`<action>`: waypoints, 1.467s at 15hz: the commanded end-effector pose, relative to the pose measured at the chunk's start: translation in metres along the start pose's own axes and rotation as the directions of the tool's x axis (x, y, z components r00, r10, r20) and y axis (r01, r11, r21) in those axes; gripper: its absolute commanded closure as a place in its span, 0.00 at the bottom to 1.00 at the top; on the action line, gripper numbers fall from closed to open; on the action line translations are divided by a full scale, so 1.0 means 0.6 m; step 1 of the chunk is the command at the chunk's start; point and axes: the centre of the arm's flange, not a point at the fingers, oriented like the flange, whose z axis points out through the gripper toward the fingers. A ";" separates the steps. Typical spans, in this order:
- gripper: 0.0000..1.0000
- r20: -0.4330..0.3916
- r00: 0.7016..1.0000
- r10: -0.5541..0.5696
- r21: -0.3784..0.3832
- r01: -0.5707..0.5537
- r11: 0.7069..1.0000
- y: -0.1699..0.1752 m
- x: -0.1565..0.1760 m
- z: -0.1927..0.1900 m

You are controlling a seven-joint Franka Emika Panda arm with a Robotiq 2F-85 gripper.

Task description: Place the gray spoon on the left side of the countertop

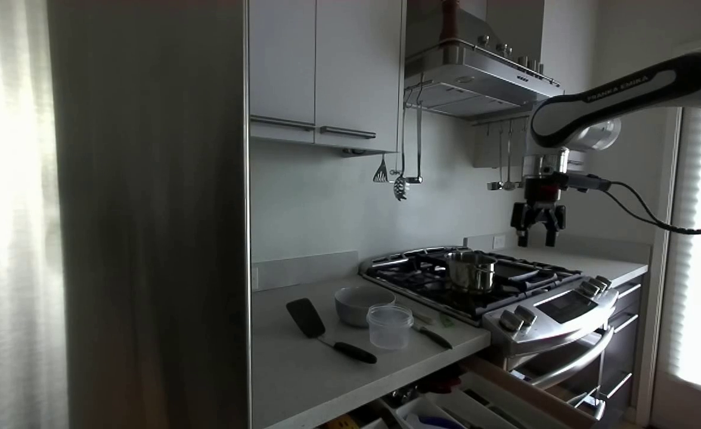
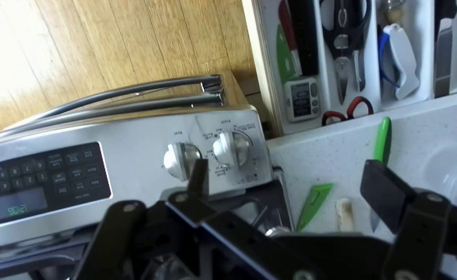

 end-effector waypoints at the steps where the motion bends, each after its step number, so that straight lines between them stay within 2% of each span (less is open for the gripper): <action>1: 0.00 -0.050 0.998 0.040 -0.054 -0.043 0.998 -0.082 0.070 -0.023; 4: 0.00 -0.136 0.990 0.037 -0.078 -0.048 0.996 -0.143 0.115 -0.025; 8: 0.00 -0.242 0.970 -0.010 -0.120 -0.020 0.993 -0.211 0.184 0.019; 10: 0.00 -0.278 0.960 -0.031 -0.118 -0.002 0.993 -0.234 0.213 0.052; 13: 0.00 -0.303 0.953 0.005 -0.117 -0.043 0.992 -0.261 0.245 0.108; 16: 0.00 -0.374 0.925 0.074 -0.097 -0.118 0.988 -0.276 0.266 0.151; 17: 0.00 -0.339 0.940 0.030 -0.088 -0.064 0.994 -0.265 0.243 0.132; 22: 0.00 -0.358 0.932 0.062 -0.081 -0.097 0.992 -0.272 0.259 0.151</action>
